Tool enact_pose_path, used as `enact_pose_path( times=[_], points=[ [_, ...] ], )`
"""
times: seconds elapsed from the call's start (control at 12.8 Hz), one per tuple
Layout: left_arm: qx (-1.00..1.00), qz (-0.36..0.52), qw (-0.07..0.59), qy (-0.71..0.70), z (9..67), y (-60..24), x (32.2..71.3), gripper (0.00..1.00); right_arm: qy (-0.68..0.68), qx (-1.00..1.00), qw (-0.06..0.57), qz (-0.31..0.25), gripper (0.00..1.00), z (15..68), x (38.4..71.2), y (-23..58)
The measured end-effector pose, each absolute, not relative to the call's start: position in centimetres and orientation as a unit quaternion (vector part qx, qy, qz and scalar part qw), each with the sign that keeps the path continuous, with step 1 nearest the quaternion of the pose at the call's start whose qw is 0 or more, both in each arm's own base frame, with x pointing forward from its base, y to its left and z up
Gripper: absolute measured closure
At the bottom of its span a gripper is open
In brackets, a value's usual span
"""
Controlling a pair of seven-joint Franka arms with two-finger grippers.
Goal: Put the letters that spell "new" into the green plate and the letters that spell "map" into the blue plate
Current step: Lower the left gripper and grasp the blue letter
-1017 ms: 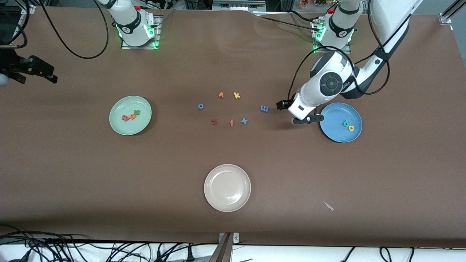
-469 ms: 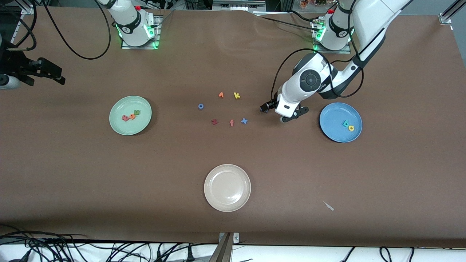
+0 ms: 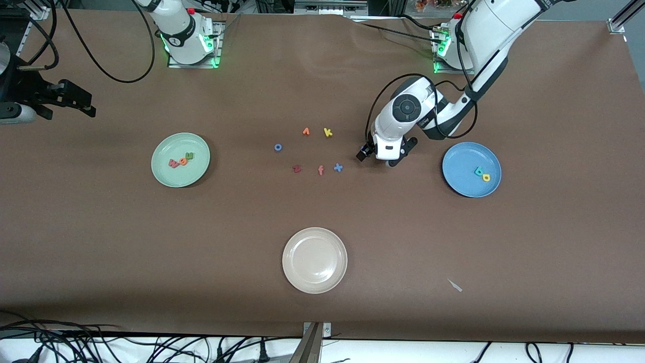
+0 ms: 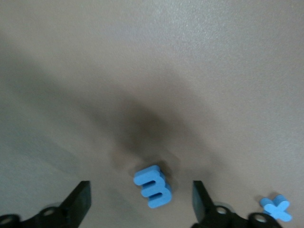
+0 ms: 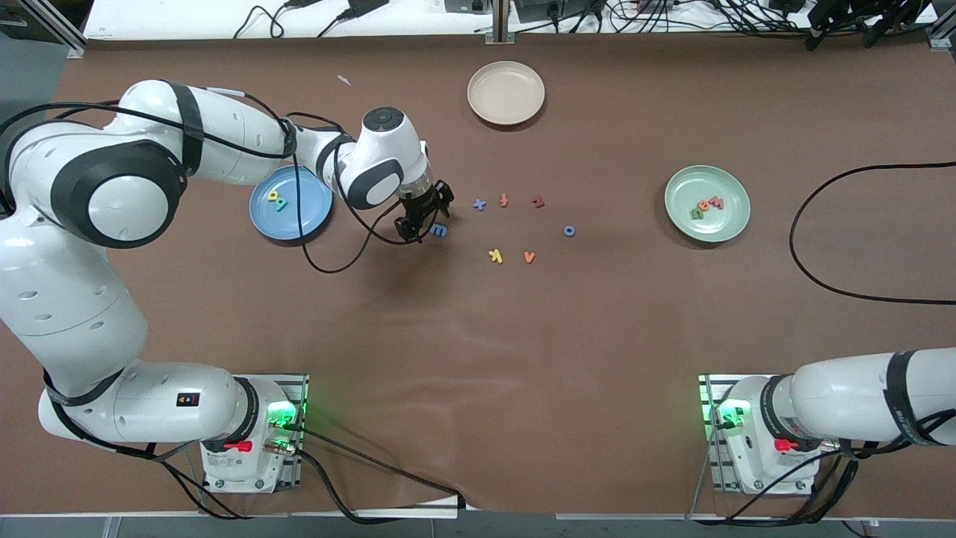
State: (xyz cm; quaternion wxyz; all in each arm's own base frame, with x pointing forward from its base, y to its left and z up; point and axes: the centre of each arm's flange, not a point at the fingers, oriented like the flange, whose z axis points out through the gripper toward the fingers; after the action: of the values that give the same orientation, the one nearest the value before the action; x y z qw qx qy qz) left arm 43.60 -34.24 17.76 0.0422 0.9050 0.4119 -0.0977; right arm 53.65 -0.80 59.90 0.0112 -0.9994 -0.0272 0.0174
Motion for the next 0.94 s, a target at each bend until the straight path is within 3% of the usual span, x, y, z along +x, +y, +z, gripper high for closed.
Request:
enact_pose_path(
  times=[0.31,0.78,0.94],
  points=[
    [0.896,-0.098,0.053,0.431,17.5,-34.8,43.7,0.23,-0.02,-0.999,0.012,0.023,0.0,59.7,53.6,-1.6],
    [0.892,-0.097,0.051,0.439,16.5,-34.9,44.3,0.33,-0.02,-0.999,0.013,0.03,0.0,59.5,53.5,-1.6],
    [0.892,-0.094,0.053,0.438,16.7,-35.2,44.4,0.46,-0.02,-0.999,0.013,0.032,0.0,59.5,53.4,-1.6]
  ],
)
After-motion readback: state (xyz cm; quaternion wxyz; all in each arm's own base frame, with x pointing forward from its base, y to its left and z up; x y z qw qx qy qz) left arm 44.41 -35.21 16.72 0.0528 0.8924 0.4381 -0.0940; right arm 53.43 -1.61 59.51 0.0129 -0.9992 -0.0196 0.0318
